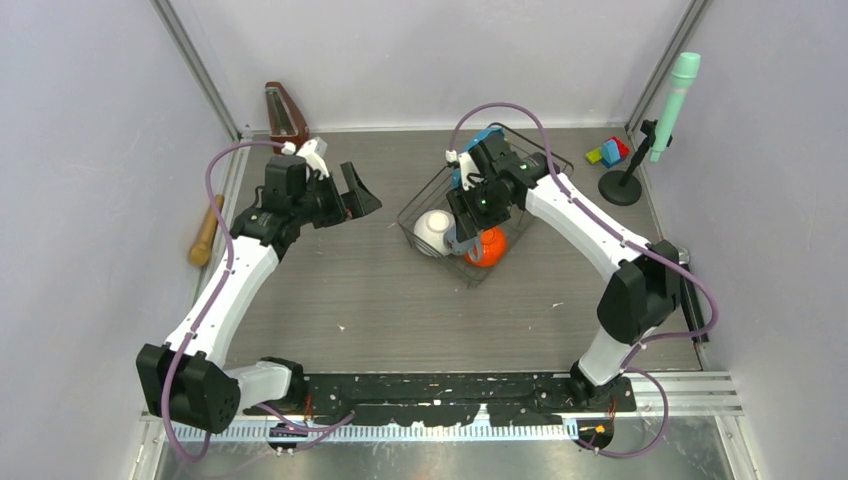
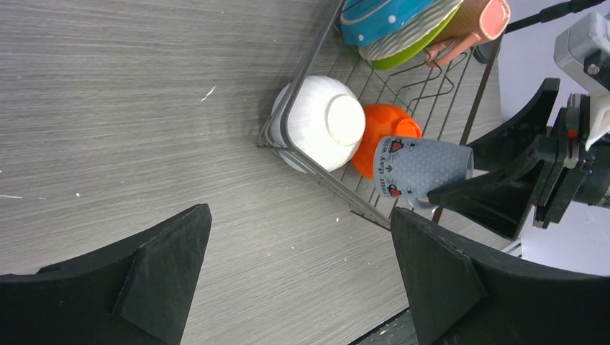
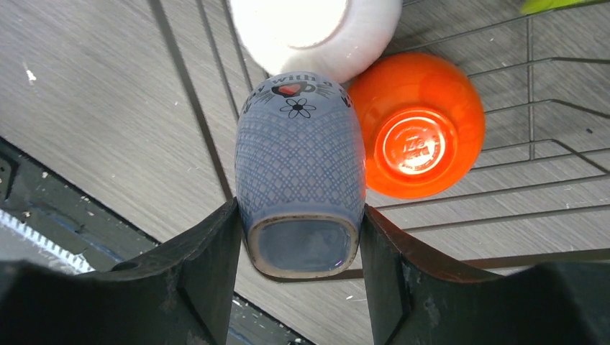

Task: Load the mixed dishes into the dish rack

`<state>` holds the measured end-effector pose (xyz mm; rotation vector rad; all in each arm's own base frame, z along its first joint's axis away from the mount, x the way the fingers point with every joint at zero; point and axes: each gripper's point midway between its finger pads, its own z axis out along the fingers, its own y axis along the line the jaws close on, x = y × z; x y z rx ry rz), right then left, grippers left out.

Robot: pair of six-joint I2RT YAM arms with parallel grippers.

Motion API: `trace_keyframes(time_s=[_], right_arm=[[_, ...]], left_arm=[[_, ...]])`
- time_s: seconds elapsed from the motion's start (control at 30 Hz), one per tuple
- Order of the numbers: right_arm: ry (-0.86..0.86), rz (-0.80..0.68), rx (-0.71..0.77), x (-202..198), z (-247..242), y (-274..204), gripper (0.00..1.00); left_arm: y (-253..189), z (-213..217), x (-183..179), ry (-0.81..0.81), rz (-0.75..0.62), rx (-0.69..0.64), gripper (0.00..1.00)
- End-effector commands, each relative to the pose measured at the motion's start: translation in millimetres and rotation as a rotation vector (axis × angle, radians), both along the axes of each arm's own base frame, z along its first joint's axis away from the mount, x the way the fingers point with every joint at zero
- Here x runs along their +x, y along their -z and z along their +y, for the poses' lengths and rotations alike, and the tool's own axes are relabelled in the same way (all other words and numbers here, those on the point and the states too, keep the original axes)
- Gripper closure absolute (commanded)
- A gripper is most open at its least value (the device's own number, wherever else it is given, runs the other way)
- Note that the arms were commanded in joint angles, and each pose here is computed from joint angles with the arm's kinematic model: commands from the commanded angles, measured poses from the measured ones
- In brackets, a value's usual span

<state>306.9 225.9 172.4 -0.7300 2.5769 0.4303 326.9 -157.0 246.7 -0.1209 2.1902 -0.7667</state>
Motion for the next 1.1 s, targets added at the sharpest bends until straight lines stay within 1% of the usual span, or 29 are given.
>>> trace_keyframes(time_s=[0.0,0.2,0.43,0.53,0.63,0.7,0.77,0.8,0.83,0.87,0.9,0.93,0.97,1.07], right_arm=[[-0.024,-0.077,-0.018,18.8,3.5,-15.2,1.0],[-0.043,0.004,-0.094,12.7,-4.3,6.3,1.0],[-0.045,0.058,-0.17,7.3,-8.2,30.6,1.0],[-0.018,0.055,-0.204,11.0,-10.7,36.3,1.0],[-0.008,0.045,-0.192,12.0,-5.2,39.6,1.0],[-0.002,0.026,-0.204,13.0,-2.3,42.4,0.95],[-0.015,0.037,-0.218,9.0,0.8,46.9,0.88],[-0.022,0.044,-0.224,7.3,2.5,48.9,0.78],[-0.024,0.054,-0.232,4.9,1.5,49.9,0.72],[-0.028,0.058,-0.236,3.2,1.8,50.2,0.58],[-0.017,0.064,-0.236,1.8,1.4,49.9,0.31],[-0.006,0.06,-0.231,0.9,1.1,47.0,0.16],[0.014,0.047,-0.235,2.6,-0.4,45.0,0.04],[0.032,0.006,-0.21,3.7,-1.6,30.0,0.01]], left_arm=[[-1.6,3.3,-2.7,0.015,-0.024,0.028,0.0],[2.2,-2.3,-3.1,0.041,-0.003,0.011,0.0],[1.2,-4.1,-1.3,0.05,-0.009,0.008,0.0],[1.7,-4.5,-0.7,0.05,-0.006,0.006,0.0],[1.9,-4.6,-0.7,0.05,-0.006,0.006,0.0],[2.1,-4.7,-0.7,0.049,-0.004,0.004,0.0],[2.7,-4.4,-0.9,0.049,-0.004,0.005,0.0],[3.5,-4.0,-1.3,0.048,-0.003,0.008,0.0],[4.2,-3.0,-1.1,0.043,-0.004,0.012,0.0],[4.7,-2.0,-0.7,0.038,-0.006,0.015,0.0],[5.5,-0.8,-0.7,0.033,-0.006,0.02,0.0],[5.4,-0.3,-1.0,0.033,-0.008,0.023,0.0],[5.6,0.0,-1.3,0.033,-0.009,0.025,0.0],[6.8,1.0,-1.8,0.031,-0.01,0.03,0.0]])
